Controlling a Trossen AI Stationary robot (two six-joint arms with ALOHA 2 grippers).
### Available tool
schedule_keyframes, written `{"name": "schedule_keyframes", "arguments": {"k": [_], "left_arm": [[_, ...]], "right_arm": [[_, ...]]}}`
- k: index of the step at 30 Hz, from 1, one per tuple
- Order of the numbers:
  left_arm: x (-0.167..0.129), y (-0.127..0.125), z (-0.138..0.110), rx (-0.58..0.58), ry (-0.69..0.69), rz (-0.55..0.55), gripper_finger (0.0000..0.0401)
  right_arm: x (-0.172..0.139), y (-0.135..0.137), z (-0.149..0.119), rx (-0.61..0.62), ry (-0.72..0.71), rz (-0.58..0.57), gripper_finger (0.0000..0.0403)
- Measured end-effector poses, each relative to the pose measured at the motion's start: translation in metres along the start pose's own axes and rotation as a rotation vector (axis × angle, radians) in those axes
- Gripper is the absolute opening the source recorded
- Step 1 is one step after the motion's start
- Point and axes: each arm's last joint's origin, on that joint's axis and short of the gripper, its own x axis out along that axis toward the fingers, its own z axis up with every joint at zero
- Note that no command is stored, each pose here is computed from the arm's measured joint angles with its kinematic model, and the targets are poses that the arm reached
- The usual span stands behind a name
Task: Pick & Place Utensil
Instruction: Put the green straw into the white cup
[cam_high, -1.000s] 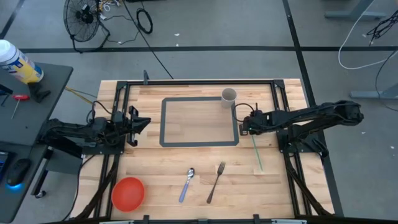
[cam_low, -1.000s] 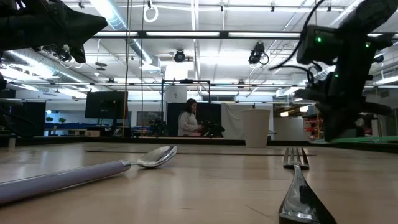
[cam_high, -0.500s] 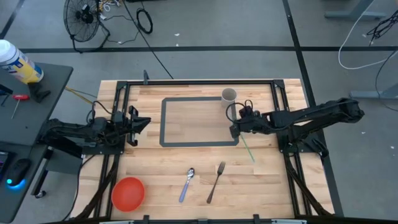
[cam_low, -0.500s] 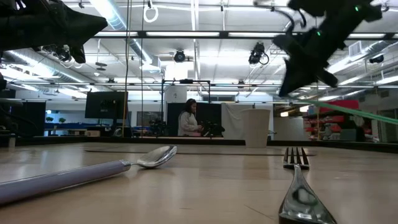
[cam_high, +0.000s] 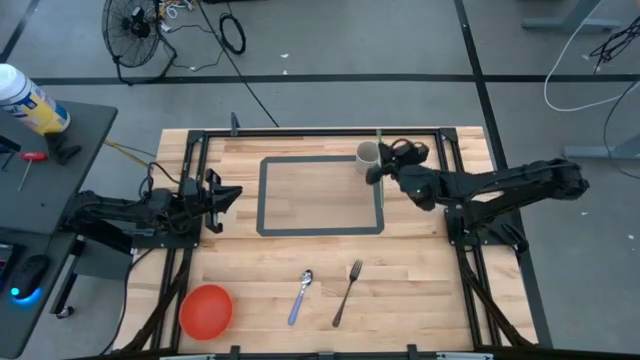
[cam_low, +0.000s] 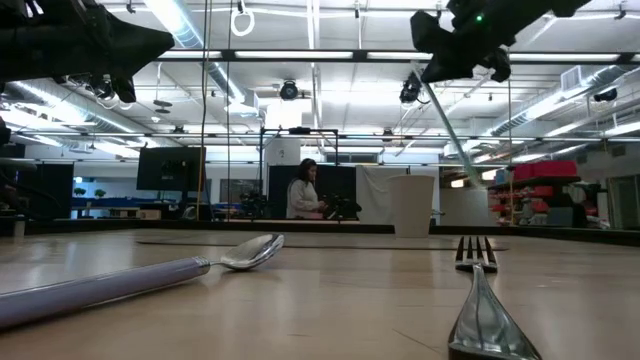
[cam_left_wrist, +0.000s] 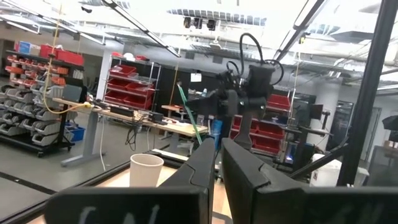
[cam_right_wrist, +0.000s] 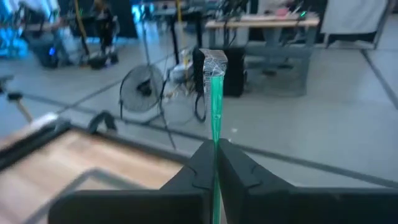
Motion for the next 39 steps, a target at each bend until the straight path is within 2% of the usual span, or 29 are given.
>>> {"name": "schedule_keyframes", "arguments": {"k": [7, 12, 18, 24, 32, 35, 39], "left_arm": [[0.0, 0.0, -0.001, 0.037, 0.014, 0.0, 0.0032], [0.0, 0.001, -0.006, 0.061, 0.061, 0.001, 0.0032], [0.0, 0.001, -0.006, 0.076, 0.063, 0.001, 0.0032], [0.0, 0.001, -0.006, 0.077, 0.062, 0.004, 0.0032], [0.0, 0.001, -0.006, 0.071, 0.062, 0.003, 0.0032], [0.0, 0.001, -0.006, 0.075, 0.062, 0.001, 0.0032], [0.0, 0.001, -0.006, 0.076, 0.062, 0.004, 0.0032]], "right_arm": [[0.016, -0.006, 0.021, -0.02, -0.155, -0.05, 0.0016], [0.032, -0.023, 0.026, 0.057, -0.257, -0.064, 0.0016], [0.046, -0.042, 0.031, 0.158, -0.365, -0.021, 0.0016], [0.061, -0.048, 0.031, 0.165, -0.401, 0.013, 0.0016], [0.083, -0.044, 0.02, 0.024, -0.466, -0.023, 0.0016], [0.087, -0.041, 0.012, -0.015, -0.404, -0.019, 0.0016], [0.095, -0.037, -0.007, -0.125, -0.272, -0.001, 0.0016]]}}
